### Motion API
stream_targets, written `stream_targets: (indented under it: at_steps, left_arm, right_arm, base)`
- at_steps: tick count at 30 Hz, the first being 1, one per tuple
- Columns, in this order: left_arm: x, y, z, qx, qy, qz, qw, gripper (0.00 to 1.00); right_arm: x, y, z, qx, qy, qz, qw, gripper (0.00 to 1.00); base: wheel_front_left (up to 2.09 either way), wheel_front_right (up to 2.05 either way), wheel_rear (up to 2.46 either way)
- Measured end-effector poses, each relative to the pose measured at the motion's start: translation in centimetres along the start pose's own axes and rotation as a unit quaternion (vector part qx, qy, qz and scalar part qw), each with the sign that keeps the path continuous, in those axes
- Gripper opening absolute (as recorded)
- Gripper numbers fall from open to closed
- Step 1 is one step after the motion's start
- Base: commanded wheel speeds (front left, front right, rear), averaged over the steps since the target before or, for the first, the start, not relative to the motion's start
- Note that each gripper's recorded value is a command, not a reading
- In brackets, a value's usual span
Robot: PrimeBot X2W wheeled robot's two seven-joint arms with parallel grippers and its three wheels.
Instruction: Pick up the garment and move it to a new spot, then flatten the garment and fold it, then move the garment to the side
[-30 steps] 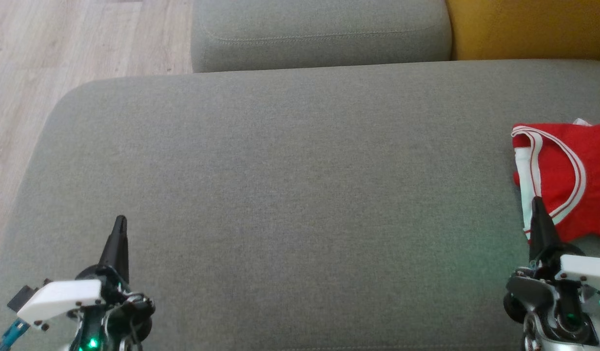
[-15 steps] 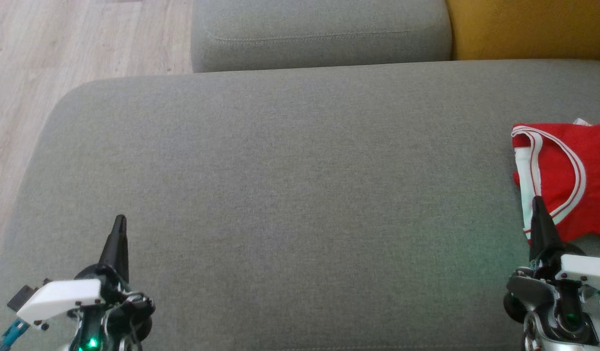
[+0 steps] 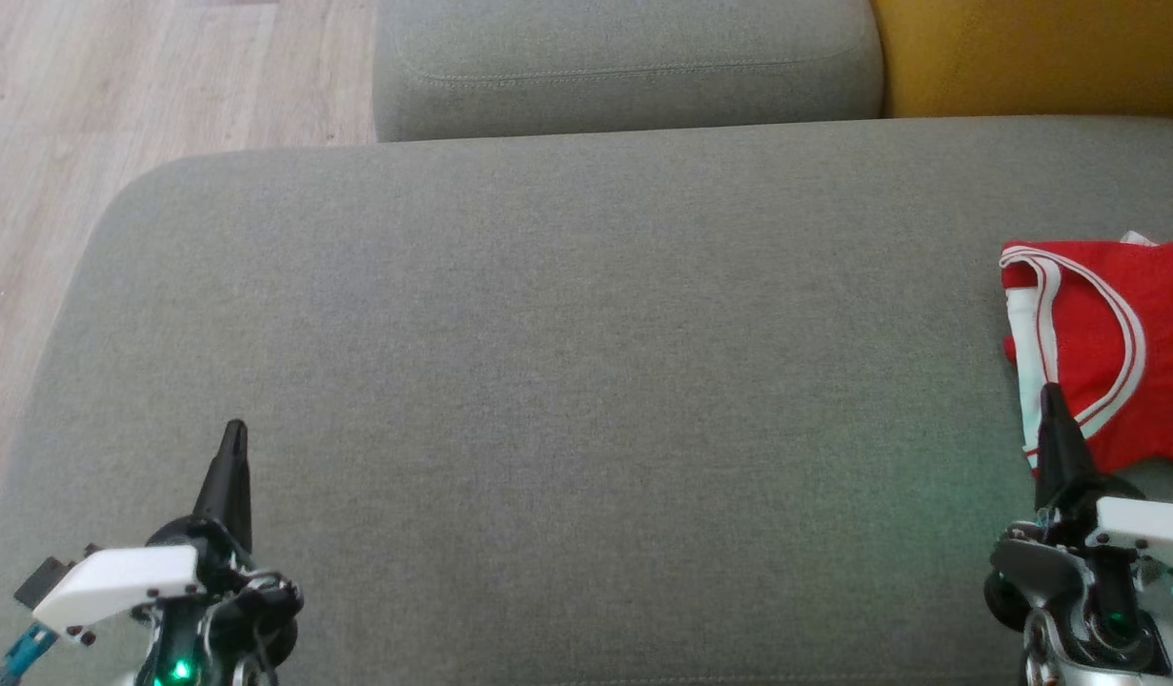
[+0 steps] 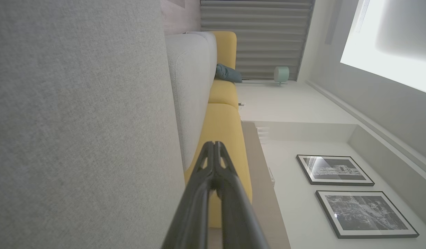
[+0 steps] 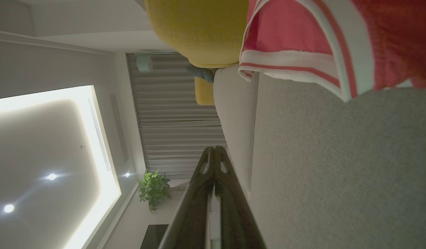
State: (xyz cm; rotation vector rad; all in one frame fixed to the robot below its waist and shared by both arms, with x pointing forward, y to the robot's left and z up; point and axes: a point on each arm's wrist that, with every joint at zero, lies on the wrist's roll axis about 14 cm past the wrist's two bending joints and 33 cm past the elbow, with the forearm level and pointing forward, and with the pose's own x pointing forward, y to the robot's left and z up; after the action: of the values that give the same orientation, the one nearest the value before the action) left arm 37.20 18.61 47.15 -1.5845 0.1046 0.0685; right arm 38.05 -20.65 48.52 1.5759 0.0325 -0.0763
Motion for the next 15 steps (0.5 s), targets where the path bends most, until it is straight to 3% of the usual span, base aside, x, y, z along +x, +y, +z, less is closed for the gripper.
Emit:
stream_targets:
  at_steps: [15]
  left_arm:
    - [0.0,0.0,0.0,0.0,0.0,0.0,1.0,0.0]
  right_arm:
    - [0.0,0.0,0.0,0.0,0.0,0.0,1.0,0.0]
  base:
    - [0.0,0.0,0.0]
